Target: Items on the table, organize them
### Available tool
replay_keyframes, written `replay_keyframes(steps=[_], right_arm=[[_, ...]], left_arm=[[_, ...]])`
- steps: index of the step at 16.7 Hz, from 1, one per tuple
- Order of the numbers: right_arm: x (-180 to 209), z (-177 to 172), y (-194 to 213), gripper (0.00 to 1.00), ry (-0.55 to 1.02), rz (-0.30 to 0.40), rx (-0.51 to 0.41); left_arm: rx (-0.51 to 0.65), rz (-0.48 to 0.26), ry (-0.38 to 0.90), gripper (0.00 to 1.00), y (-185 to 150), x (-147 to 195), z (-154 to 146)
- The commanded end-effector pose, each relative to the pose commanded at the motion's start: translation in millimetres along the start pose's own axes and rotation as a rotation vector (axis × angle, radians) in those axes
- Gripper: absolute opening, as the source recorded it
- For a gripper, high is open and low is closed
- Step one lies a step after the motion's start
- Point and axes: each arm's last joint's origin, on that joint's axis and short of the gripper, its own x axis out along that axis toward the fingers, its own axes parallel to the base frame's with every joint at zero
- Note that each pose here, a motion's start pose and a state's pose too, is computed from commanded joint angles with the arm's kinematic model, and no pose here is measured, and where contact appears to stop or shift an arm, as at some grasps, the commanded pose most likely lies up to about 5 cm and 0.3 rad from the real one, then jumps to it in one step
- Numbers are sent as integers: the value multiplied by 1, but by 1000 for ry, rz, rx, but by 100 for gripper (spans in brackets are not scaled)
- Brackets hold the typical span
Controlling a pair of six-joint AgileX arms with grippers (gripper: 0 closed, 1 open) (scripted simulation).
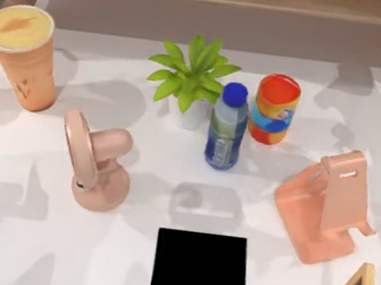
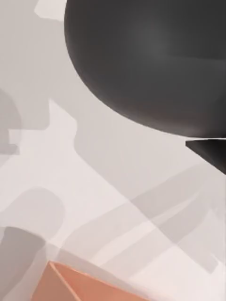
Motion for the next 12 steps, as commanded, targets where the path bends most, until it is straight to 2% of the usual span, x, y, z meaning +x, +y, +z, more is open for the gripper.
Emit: replay_keyframes(steps=[3, 5, 8, 12], right_arm=[[-25, 26, 38, 0, -69, -46, -277], [-36, 42, 71, 0, -109, -59, -508], [-41, 62, 127, 0, -153, -54, -912], [-9, 78, 201, 0, -153, 25, -1468]], left_arm=[[0, 0, 0, 100, 0, 0, 0], [0, 0, 0, 100, 0, 0, 0], [0, 0, 0, 100, 0, 0, 0], [0, 0, 0, 100, 0, 0, 0]])
